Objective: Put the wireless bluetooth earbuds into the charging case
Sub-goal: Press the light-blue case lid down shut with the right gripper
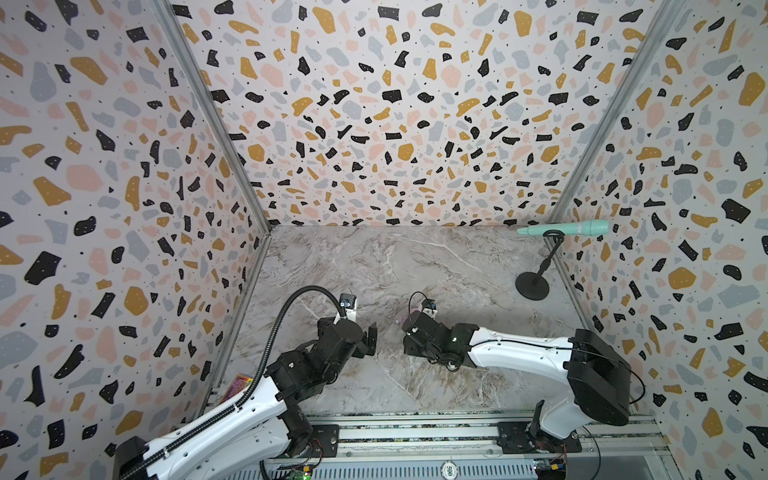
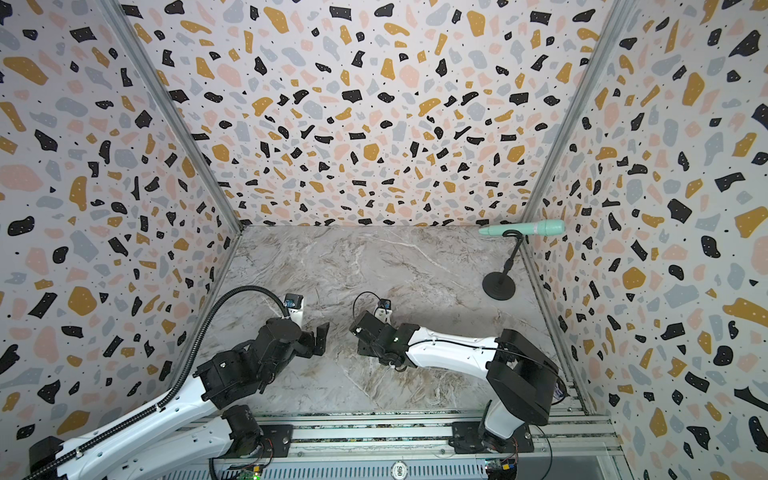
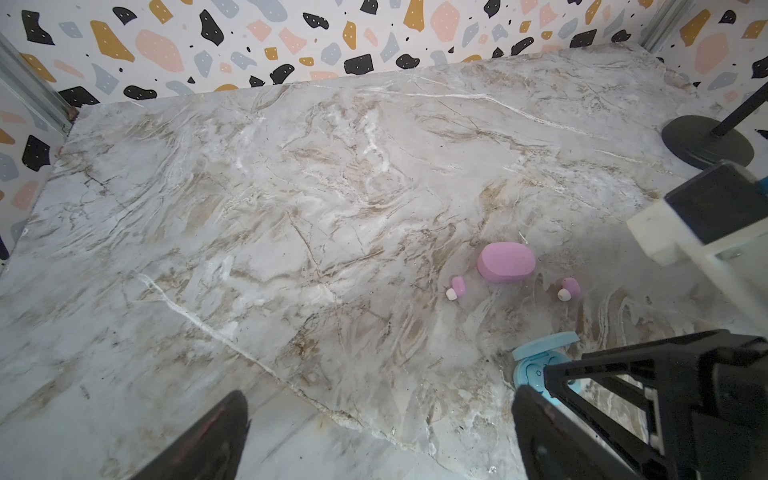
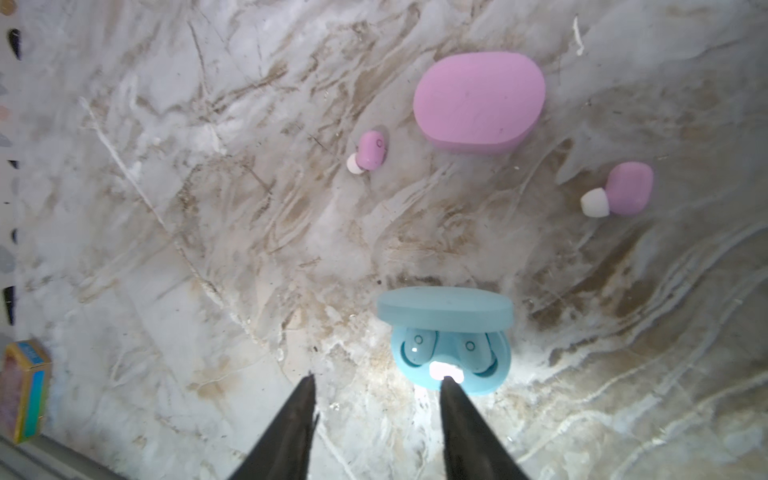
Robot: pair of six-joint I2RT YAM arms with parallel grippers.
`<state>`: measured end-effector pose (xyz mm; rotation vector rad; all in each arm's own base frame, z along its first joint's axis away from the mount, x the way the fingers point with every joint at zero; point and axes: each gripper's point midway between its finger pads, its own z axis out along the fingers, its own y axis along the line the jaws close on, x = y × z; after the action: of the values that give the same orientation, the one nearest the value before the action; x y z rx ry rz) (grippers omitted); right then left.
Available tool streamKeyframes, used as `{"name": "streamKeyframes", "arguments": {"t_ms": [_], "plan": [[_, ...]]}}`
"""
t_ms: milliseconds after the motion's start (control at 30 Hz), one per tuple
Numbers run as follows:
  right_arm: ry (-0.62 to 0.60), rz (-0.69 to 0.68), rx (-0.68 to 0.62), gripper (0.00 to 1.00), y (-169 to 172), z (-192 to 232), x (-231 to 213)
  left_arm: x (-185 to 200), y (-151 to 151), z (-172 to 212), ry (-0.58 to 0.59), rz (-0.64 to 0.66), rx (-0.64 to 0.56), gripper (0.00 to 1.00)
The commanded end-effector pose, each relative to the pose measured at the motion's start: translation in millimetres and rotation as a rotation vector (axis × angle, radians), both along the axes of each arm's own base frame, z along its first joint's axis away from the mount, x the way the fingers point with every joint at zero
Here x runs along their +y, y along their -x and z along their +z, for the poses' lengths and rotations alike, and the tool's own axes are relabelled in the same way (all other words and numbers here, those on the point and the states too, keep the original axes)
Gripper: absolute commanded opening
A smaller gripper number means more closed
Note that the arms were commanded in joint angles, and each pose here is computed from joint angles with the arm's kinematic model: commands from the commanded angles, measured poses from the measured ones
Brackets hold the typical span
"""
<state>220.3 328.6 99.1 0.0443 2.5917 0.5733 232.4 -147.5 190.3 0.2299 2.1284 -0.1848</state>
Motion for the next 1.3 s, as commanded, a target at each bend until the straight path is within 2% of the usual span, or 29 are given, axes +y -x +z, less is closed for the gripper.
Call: {"name": "streamKeyframes", "arguments": {"t_ms": [0, 133, 233, 367, 533, 667, 900, 1267], "plan": [[-0.017, 0.038, -0.082, 0.64, -7.0, 32.6, -2.8, -3.4, -3.2, 8.2, 0.031, -0.010, -0.037, 1.00], [-0.033, 0.073, -0.128, 0.78, -14.2, 48.5, -8.1, -3.9, -3.5, 6.7, 0.025, -0.012, -0.034, 1.00], [-0.092, 0.135, -0.144, 0.85, -19.8, 56.6, -6.6, -4.5, -4.3, 3.9, 0.014, -0.012, -0.026, 1.00], [-0.168, 0.231, -0.109, 0.92, -24.1, 57.0, -2.8, -5.4, -4.8, 1.5, 0.006, -0.013, -0.020, 1.00], [-0.171, 0.337, -0.085, 0.98, -28.8, 53.6, 0.7, -5.1, -5.7, 1.4, 0.003, -0.011, -0.022, 1.00], [-0.138, 0.376, -0.051, 0.99, -33.1, 38.8, 1.6, -6.6, -5.0, -0.6, 0.002, -0.019, -0.016, 1.00], [-0.121, 0.418, 0.004, 0.99, -37.6, 11.6, 6.1, -32.5, 3.9, -23.7, -0.003, -0.151, 0.088, 1.00], [-0.147, 0.456, 0.018, 0.96, -36.5, 3.7, 11.5, -54.6, 15.1, -45.9, 0.012, -0.260, 0.187, 1.00]]}}
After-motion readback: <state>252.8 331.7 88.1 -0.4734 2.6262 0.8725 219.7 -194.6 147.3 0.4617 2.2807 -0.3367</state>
